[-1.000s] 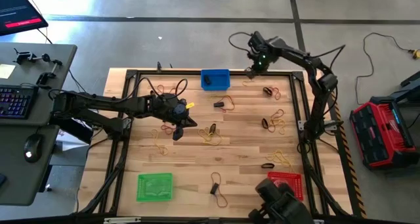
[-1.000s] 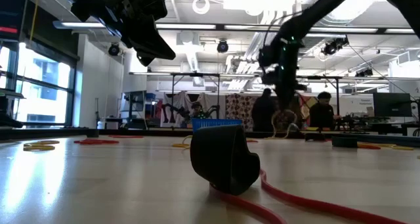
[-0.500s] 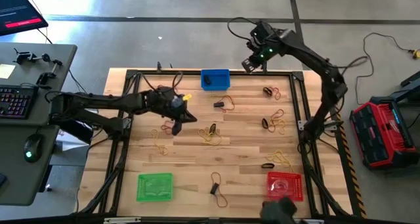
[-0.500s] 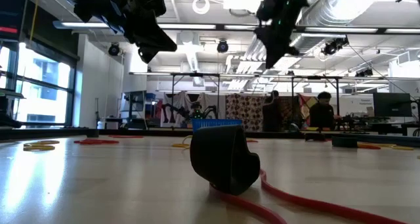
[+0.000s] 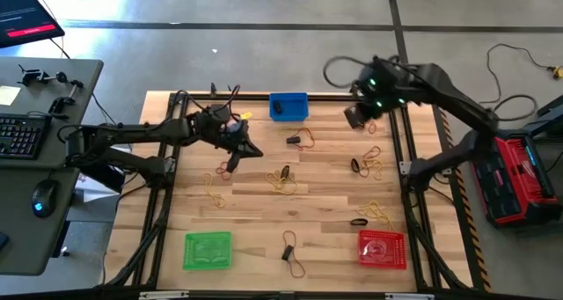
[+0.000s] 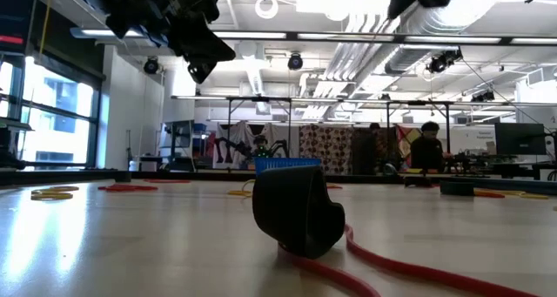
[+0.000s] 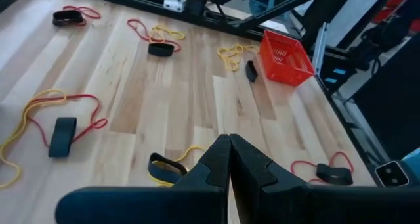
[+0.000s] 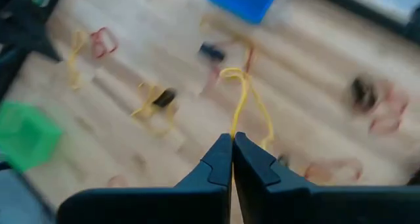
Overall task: Sort rubber bands into baskets
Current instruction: Put the yellow rubber band into the red basket
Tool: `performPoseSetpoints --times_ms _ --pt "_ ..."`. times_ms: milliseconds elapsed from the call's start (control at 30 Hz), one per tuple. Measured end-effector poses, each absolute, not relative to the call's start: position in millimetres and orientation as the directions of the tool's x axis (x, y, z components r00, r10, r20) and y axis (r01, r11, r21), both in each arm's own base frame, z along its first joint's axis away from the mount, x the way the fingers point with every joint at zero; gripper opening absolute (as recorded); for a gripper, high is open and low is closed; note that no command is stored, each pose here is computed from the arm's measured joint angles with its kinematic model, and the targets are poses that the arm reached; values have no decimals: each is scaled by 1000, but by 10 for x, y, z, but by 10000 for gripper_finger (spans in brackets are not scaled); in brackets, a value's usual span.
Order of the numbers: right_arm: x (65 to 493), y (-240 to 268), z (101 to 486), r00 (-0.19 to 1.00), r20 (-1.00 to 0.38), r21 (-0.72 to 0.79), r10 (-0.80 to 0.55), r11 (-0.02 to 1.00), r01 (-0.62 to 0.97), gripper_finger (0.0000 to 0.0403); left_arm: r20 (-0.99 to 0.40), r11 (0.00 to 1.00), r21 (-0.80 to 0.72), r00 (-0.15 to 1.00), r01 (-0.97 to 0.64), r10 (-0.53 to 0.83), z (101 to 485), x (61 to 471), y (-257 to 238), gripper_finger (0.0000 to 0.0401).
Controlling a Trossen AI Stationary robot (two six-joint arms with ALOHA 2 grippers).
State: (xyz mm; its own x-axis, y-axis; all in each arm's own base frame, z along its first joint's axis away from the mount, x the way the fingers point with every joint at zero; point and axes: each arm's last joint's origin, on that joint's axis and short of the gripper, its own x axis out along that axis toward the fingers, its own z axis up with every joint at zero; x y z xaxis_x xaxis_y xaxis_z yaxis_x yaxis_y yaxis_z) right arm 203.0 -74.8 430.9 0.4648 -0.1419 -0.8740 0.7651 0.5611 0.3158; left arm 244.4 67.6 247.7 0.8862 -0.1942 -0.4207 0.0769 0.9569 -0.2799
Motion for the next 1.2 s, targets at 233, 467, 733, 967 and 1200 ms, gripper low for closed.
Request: performPoseSetpoints --times_ms 233,467,733,967,1200 --pt "1862 -193 4380 455 -889 387 -41 461 798 0 -414 962 -264 893 68 -177 2483 2431 734 0" --pt "1892 235 4367 447 -891 435 73 417 798 0 -418 956 -287 889 63 -184 2476 2427 732 0" --pt "1866 773 4312 370 -901 427 227 312 849 0 -423 953 -297 887 58 -186 2470 2425 729 0" --pt "1864 1210 4187 232 -922 323 309 287 902 0 -427 955 -289 885 62 -186 2465 2423 728 0" --pt "1837 1532 4040 135 -944 280 302 511 813 0 -427 957 -283 885 65 -186 2465 2423 729 0"
